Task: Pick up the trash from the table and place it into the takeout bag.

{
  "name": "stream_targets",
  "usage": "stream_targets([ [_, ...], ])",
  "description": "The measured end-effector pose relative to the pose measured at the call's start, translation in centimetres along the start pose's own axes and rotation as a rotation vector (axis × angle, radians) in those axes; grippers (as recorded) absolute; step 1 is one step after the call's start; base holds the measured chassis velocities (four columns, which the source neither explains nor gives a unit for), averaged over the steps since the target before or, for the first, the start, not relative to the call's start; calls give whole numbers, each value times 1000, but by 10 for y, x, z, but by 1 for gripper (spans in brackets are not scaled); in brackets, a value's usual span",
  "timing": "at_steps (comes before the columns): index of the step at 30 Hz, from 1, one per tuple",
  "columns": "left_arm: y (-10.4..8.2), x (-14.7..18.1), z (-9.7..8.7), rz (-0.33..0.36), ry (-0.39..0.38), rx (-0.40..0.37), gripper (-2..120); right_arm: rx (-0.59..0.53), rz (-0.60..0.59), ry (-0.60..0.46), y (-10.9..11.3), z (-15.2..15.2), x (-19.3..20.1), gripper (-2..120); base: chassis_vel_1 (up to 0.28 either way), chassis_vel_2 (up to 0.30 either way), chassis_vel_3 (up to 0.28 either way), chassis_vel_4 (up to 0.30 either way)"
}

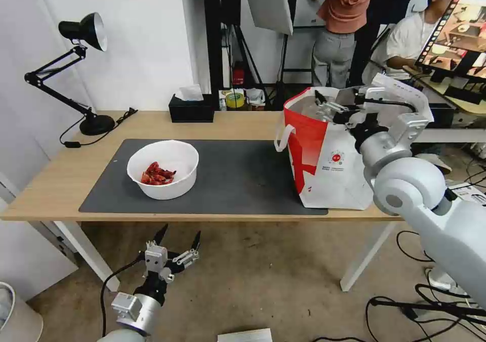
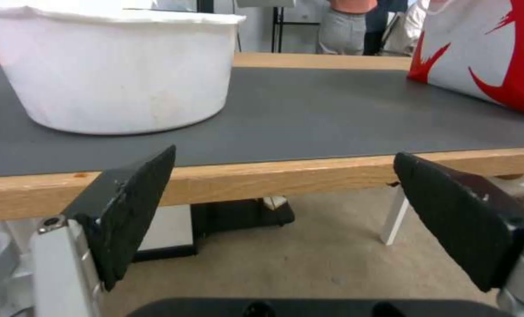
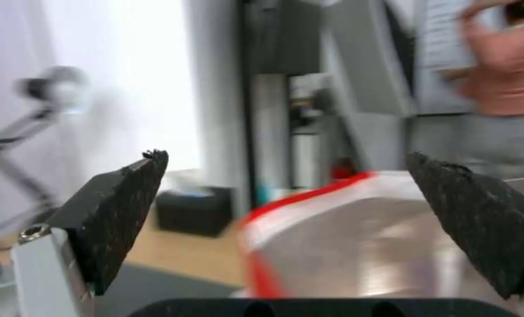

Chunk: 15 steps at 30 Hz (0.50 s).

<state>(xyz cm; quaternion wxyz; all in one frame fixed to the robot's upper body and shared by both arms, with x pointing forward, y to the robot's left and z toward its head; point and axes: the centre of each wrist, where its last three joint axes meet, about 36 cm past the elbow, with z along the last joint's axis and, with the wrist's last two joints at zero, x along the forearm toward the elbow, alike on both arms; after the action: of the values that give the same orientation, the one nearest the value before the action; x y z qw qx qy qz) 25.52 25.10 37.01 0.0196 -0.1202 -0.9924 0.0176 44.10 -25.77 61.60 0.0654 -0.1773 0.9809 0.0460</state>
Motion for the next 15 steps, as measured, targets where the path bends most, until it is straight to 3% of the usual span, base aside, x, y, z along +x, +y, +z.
stream_targets([
  [6, 3, 0, -1, -7, -1, -5, 100, -62, -232, 84, 7, 16, 35, 100, 0, 0, 0, 0],
  [15, 2, 0, -1, -8, -3, 0, 100, -69, -319, 180, 21, 43, 70, 100, 0, 0, 0, 0],
])
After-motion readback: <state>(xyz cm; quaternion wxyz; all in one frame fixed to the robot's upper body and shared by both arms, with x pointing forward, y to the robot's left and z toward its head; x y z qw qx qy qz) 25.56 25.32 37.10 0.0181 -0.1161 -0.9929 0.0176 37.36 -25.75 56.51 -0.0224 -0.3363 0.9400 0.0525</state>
